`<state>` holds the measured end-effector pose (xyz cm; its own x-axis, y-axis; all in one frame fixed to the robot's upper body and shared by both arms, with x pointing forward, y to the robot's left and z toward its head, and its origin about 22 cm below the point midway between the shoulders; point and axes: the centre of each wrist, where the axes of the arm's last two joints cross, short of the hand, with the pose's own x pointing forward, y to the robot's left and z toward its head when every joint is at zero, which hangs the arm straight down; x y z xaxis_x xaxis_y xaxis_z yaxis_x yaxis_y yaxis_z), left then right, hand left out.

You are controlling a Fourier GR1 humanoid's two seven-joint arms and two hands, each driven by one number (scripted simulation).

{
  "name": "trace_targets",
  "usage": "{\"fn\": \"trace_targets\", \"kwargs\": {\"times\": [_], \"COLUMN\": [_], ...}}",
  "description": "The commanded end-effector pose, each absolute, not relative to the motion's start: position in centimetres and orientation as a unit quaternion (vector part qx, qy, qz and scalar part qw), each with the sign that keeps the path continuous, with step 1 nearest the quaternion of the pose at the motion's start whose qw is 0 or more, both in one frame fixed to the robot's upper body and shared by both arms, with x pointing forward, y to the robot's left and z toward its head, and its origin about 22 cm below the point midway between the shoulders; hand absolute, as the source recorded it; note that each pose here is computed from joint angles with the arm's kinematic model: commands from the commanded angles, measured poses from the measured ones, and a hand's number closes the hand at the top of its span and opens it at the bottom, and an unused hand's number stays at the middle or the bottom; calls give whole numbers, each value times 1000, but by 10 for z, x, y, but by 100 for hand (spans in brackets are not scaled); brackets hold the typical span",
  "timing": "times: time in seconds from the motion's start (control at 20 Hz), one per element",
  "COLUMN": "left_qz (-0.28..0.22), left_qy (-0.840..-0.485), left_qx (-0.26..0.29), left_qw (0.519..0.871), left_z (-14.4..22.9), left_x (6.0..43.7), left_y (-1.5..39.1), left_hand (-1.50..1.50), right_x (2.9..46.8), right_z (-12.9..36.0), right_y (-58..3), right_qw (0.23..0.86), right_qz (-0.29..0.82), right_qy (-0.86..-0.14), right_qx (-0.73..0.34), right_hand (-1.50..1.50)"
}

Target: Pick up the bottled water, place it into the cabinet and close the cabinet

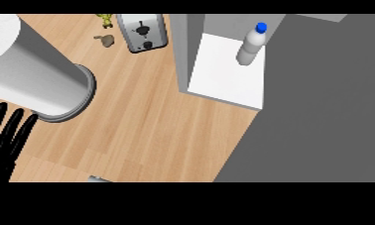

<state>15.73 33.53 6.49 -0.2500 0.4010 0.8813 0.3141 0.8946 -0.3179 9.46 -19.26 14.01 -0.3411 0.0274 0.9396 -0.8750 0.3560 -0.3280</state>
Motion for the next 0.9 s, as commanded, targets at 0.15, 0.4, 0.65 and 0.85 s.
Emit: {"fn": "trace_targets", "kwargs": {"times": [0.15, 0.4, 0.65, 0.85], "left_qz": [33, 28, 15, 23], "left_qy": [-793, -799, -797, -800], "left_qx": [-231, -238, -237, -238], "left_qw": [563, 552, 555, 550], "left_z": [68, 71, 77, 75], "left_x": [160, 165, 166, 167], "left_y": [338, 338, 342, 344], "left_hand": [-150, -150, -150, -150], "right_x": [93, 91, 98, 109], "right_z": [135, 129, 124, 127], "right_y": [-172, -169, -171, -175], "right_qw": [486, 480, 501, 513], "right_qz": [445, 434, 404, 387], "right_qy": [-661, -641, -653, -678], "right_qx": [359, 413, 398, 358], "right_hand": [150, 150, 150, 150]}}
